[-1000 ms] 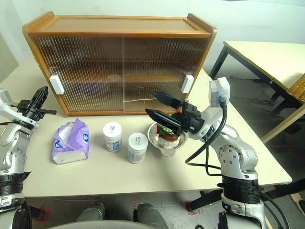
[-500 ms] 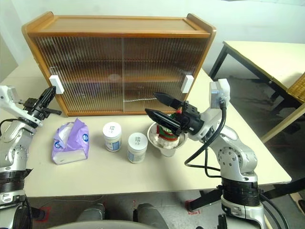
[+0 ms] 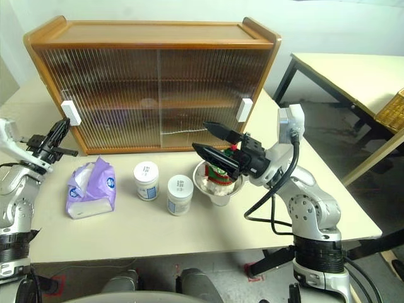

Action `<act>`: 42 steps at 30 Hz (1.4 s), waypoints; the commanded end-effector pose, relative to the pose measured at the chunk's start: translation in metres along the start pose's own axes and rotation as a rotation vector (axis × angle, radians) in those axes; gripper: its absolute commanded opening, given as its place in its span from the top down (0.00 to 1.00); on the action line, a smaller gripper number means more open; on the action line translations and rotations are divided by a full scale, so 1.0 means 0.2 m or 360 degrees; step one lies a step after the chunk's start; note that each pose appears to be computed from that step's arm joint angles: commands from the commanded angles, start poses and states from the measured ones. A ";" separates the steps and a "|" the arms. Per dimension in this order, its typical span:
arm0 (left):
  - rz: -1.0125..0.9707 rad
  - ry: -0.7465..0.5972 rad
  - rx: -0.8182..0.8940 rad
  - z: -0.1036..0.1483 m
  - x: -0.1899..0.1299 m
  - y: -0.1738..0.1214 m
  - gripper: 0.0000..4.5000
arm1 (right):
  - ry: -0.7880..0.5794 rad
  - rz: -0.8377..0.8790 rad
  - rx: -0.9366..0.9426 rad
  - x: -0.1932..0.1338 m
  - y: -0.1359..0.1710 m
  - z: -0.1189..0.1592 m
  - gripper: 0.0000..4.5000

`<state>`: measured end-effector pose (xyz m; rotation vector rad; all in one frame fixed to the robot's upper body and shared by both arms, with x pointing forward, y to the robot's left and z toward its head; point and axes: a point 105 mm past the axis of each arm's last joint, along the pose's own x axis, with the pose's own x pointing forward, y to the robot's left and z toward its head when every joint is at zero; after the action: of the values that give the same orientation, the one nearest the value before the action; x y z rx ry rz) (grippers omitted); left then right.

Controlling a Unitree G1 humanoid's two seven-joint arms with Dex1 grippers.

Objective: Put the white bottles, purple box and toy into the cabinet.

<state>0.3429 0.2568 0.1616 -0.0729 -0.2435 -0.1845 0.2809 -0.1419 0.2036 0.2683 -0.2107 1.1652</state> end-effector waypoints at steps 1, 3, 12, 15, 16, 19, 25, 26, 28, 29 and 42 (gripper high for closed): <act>0.0062 -0.0025 0.0022 0.03 -0.01 0.04 1.00 | 0.0008 0.0016 -0.0020 0.01 0.00 0.01 0.00; 0.0097 -0.0018 0.0048 0.02 0.00 0.07 1.00 | 0.0010 0.0018 -0.0020 0.01 0.00 0.01 0.00; -0.0003 0.0001 0.0050 -0.02 0.14 0.02 1.00 | 0.0003 0.0010 -0.0029 0.02 0.01 0.01 0.00; -0.0032 0.0001 0.0036 -0.03 0.15 0.00 1.00 | 0.0004 -0.0007 -0.0033 0.01 0.01 0.01 0.00; -0.0042 0.0003 0.0036 -0.03 0.15 -0.01 1.00 | 0.0004 -0.0011 -0.0034 0.00 0.01 0.01 0.00; -0.0084 0.0013 0.0043 -0.04 0.14 -0.03 1.00 | 0.0004 -0.0023 -0.0037 0.00 0.02 0.01 0.00; -0.0085 0.0005 0.0036 -0.04 0.15 -0.04 1.00 | 0.0005 -0.0031 -0.0037 0.00 0.02 0.01 0.00; -0.0087 0.0005 0.0033 -0.04 0.15 -0.05 1.00 | 0.0004 -0.0032 -0.0037 0.00 0.02 0.01 0.00; -0.0108 0.0008 0.0024 -0.05 0.17 -0.07 1.00 | 0.0004 -0.0032 -0.0039 0.00 0.01 0.01 0.00; -0.0118 0.0009 0.0020 -0.05 0.17 -0.08 1.00 | 0.0003 -0.0032 -0.0039 0.00 0.01 0.01 0.00; -0.0379 0.0015 -0.0068 -0.05 0.25 -0.32 1.00 | -0.0003 -0.0040 -0.0047 0.00 0.01 0.02 0.00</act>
<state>0.3808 0.1982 0.1632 -0.0883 -0.2389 -0.3806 0.2789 -0.1411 0.2040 0.2592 -0.2102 1.1424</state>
